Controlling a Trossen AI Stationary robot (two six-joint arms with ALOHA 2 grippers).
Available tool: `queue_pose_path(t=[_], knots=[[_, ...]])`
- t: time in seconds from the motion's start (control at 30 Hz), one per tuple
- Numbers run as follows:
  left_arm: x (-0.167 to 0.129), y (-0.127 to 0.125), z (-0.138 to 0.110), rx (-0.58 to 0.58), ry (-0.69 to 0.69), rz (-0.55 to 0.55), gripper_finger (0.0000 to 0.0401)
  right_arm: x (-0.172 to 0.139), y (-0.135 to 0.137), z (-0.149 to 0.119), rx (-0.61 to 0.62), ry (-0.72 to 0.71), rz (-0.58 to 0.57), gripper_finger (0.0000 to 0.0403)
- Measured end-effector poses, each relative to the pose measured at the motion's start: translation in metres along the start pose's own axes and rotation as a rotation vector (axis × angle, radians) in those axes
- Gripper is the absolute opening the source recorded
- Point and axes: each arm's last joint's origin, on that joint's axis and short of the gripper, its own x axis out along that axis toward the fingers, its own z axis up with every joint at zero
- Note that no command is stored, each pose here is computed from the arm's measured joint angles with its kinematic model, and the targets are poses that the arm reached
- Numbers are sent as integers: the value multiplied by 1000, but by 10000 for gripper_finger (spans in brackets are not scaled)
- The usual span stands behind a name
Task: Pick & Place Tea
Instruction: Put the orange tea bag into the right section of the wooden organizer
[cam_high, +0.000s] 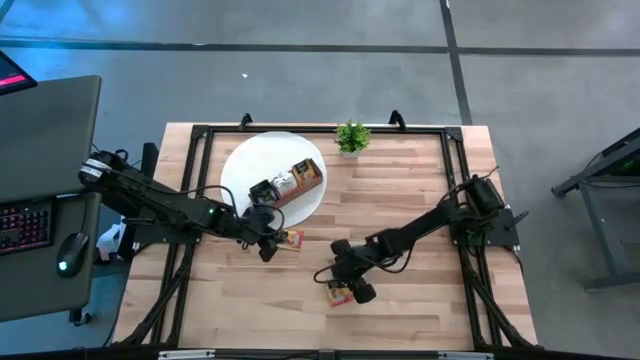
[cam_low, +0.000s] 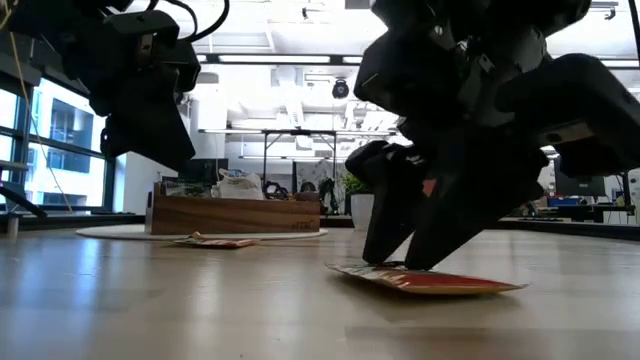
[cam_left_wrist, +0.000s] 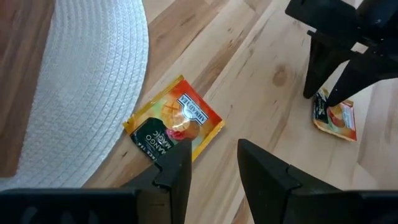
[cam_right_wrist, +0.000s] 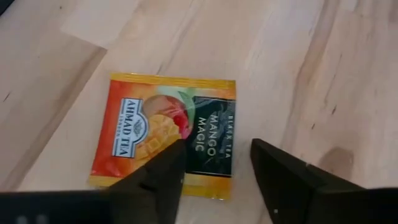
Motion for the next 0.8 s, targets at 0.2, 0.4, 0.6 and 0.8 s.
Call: queue_pose_path(t=[0.2,0.4,0.6,0.8], knots=[[0,1,1,0,-35,26,128,2,-6,-19,24,17,-1,72],[0,1,1,0,-45,33,128,-5,-26,-16,-16,-34,-36,21],[0,1,1,-1,-34,24,128,-48,-58,-7,-175,-20,-308,10],[0,1,1,-1,-43,32,128,-96,-101,4,-252,-66,-534,3]])
